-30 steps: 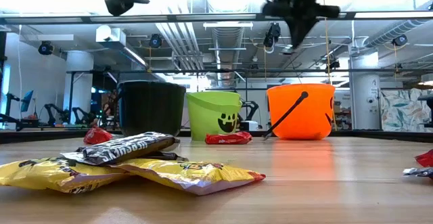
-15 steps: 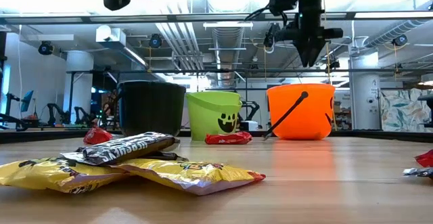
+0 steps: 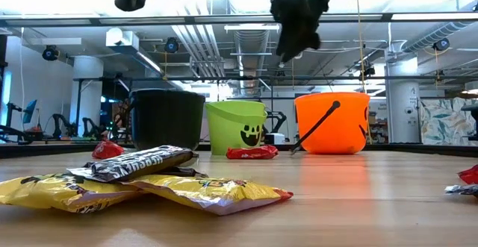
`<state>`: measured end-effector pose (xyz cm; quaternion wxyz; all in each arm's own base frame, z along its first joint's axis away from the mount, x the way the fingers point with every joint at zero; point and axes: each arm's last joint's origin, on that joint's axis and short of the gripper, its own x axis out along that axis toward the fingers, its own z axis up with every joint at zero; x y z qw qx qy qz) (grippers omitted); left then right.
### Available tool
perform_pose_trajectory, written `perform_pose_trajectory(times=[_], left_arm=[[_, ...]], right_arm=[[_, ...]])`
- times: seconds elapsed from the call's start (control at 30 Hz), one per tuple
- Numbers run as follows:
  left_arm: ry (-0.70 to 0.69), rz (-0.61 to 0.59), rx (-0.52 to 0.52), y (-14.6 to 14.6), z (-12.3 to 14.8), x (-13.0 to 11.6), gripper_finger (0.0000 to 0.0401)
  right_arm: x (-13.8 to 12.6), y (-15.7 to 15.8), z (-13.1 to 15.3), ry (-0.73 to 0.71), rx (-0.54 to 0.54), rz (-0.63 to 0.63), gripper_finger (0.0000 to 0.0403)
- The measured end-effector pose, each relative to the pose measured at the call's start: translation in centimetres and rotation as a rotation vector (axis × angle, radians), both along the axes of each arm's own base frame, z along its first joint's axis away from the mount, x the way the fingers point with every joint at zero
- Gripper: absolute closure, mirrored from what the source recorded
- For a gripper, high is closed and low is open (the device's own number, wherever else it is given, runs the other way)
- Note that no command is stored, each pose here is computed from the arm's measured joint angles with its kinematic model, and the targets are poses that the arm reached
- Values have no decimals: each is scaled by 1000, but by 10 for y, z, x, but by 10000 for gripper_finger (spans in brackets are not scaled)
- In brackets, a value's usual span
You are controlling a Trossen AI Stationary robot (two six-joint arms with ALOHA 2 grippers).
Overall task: Sort candy by brand, put in halloween buckets
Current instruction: Put the red chocolate bar into the green bucket
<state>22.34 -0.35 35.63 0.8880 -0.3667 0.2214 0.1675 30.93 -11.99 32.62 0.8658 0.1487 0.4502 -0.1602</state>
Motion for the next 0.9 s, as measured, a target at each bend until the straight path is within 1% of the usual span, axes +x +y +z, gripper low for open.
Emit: perform_pose_trajectory(times=[0.07,0.13,0.23,0.3,0.37,0.43,0.53,0.6,0.7,0.9], left_arm=[[-14,16,-7,-4,0,3,272],[-46,28,-6,-7,2,6,272],[-100,38,-3,-9,5,10,272],[-144,47,-1,-10,9,12,272],[-192,60,11,-9,13,15,272],[-222,73,34,-9,15,17,272],[-253,100,80,-8,18,21,272],[-261,123,110,-7,18,23,272],[-257,144,123,-6,16,26,272],[-251,152,121,-7,13,32,272]], right_arm=[[9,19,-13,-3,-16,80,220],[15,40,-32,7,-22,156,220],[20,66,-67,-7,-22,274,220],[19,81,-93,-25,-46,330,220],[17,87,-115,-56,-118,319,220],[16,87,-132,-76,-189,267,220],[17,83,-150,-94,-200,248,220],[21,81,-159,-93,-212,261,220],[32,79,-172,-79,-220,261,220],[52,73,-202,7,-204,255,220]])
